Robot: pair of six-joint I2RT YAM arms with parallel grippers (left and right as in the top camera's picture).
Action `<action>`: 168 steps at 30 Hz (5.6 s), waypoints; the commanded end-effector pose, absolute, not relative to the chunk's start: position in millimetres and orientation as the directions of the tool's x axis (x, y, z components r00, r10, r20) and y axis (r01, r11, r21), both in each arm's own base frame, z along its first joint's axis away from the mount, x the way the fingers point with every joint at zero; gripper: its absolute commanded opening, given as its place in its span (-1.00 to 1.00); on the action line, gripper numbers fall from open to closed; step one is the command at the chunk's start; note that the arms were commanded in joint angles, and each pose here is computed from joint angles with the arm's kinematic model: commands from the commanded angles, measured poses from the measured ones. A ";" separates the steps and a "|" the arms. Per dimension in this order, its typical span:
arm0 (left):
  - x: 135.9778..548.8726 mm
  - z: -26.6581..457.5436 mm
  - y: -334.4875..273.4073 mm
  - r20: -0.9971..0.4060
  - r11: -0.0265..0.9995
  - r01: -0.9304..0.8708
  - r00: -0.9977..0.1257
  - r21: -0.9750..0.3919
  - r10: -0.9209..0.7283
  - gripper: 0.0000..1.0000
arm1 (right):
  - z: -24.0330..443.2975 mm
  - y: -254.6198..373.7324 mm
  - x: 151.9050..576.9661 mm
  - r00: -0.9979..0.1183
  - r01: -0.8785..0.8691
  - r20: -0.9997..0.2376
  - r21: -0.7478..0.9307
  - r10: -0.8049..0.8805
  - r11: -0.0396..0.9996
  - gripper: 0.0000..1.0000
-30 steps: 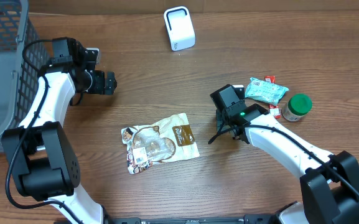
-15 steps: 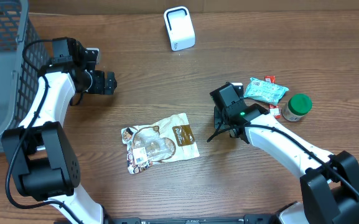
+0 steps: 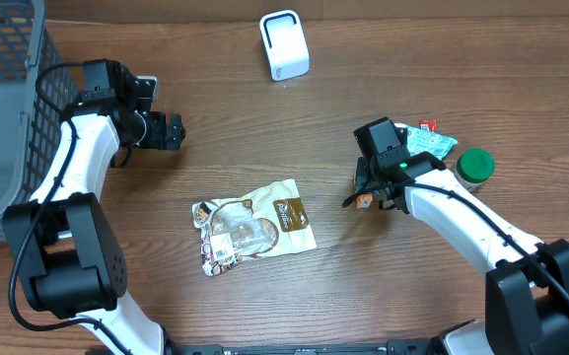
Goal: Scan the item barcode
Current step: 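Lower the right gripper and grasp the orange Kleenex tissue pack, then lift the tissue pack and hold it against the white scanner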
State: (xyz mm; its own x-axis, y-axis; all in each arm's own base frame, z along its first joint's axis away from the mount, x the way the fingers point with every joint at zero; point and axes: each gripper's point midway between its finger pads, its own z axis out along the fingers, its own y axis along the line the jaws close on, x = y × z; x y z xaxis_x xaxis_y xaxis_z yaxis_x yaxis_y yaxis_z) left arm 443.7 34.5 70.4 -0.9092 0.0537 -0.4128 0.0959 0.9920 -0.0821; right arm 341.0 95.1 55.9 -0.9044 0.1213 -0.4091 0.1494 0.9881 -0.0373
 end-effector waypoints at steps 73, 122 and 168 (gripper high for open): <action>451.3 92.4 31.6 -0.463 0.991 0.116 -0.883 -0.068 0.071 1.00 | -5.0 137.5 315.7 -0.982 0.058 -0.167 0.158 0.084 0.986 -0.53; 451.2 92.3 31.5 -0.463 0.991 0.116 -0.883 -0.069 0.071 1.00 | 83.0 146.6 352.7 -0.939 -0.062 -0.343 0.190 0.008 0.980 -0.93; 451.2 92.3 31.5 -0.463 0.991 0.116 -0.883 -0.069 0.071 1.00 | 192.3 229.2 587.4 -0.458 -0.310 -0.533 -0.653 -0.711 0.690 -0.93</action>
